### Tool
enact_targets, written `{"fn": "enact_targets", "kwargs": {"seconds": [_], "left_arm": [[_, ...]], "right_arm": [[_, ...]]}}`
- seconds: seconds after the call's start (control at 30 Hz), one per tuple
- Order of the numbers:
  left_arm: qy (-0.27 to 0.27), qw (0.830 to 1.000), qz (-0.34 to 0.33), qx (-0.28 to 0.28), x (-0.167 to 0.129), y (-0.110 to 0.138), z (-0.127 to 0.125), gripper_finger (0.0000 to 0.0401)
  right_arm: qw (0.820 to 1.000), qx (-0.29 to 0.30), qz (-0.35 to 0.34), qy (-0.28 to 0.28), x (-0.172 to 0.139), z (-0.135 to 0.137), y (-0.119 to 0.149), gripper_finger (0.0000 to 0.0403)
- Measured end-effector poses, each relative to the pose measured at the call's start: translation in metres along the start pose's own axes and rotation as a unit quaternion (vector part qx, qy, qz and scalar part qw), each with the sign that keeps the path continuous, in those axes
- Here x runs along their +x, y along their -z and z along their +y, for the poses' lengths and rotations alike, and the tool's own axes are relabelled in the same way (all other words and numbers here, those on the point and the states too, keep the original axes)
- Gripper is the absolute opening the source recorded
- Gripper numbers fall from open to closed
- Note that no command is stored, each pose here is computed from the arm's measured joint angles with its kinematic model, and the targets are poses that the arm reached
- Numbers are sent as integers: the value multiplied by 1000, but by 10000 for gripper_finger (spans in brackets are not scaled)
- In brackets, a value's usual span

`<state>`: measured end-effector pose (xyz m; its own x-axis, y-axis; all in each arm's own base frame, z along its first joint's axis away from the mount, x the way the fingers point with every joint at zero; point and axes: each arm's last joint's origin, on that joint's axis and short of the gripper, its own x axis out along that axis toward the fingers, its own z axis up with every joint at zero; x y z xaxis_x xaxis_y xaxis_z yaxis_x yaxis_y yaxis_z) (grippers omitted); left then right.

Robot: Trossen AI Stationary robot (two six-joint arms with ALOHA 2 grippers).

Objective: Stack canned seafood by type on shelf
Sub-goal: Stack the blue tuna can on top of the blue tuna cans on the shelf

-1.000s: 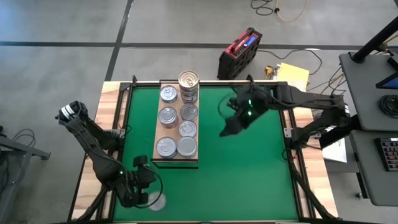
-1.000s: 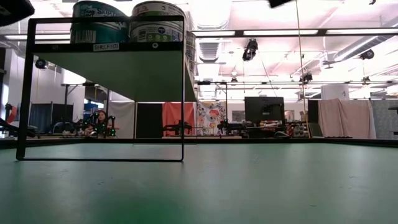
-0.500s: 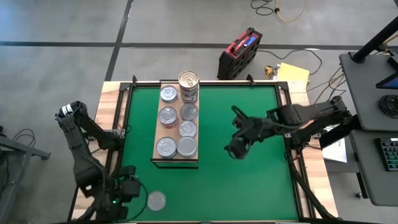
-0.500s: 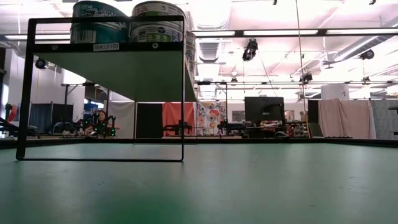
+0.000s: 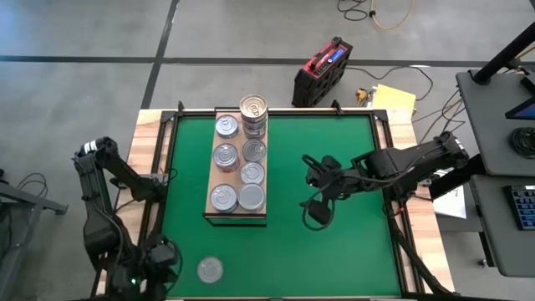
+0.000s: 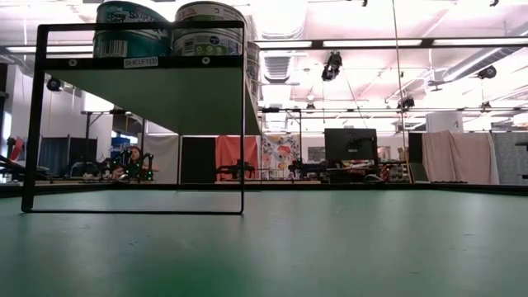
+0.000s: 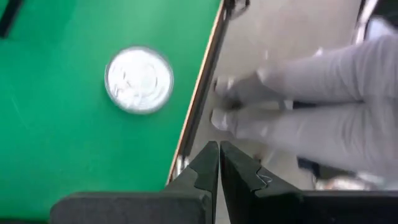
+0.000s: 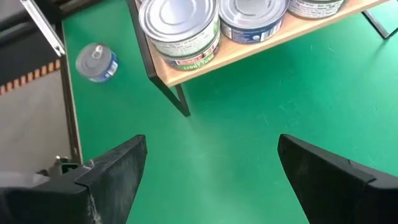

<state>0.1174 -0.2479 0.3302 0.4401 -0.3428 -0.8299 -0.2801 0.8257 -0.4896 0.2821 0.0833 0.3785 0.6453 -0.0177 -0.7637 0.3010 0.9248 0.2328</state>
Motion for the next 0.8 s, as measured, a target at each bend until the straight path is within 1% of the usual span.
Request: {"fn": "enact_targets", "kwargs": {"seconds": [0.07,0.17,0.23,0.3,0.37,0.43,0.5,0.57,0.6,0.63,0.73,0.8], "left_arm": [[-3,1000,-17,-7,5,0,-2,0],[3,1000,-5,-10,13,2,-7,0],[23,999,7,-22,18,3,-16,0],[44,998,8,-43,22,3,-27,0],[45,997,9,-64,28,4,-35,0],[36,994,9,-103,35,3,-42,0],[-1,985,8,-170,43,3,-42,0],[-39,967,5,-250,50,3,-39,0],[-43,959,11,-279,53,3,-40,0],[-36,955,20,-294,56,2,-42,0],[10,950,28,-311,63,-4,-51,0],[8,949,13,-314,72,-11,-48,0]], "right_arm": [[1000,-11,4,1,3,2,1,354],[999,-38,4,-2,3,7,4,354],[998,-66,-2,2,1,12,7,354],[996,-89,-15,17,0,16,11,354],[993,-99,-36,44,-2,17,12,354],[990,-102,-63,81,-3,16,11,354],[983,-102,-89,122,-3,15,10,354],[978,-101,-108,147,-2,15,8,354],[977,-98,-114,150,-2,15,7,354],[977,-95,-120,149,-2,15,6,354],[977,-87,-131,144,-2,16,3,354],[976,-97,-128,146,-2,15,3,354]]}}
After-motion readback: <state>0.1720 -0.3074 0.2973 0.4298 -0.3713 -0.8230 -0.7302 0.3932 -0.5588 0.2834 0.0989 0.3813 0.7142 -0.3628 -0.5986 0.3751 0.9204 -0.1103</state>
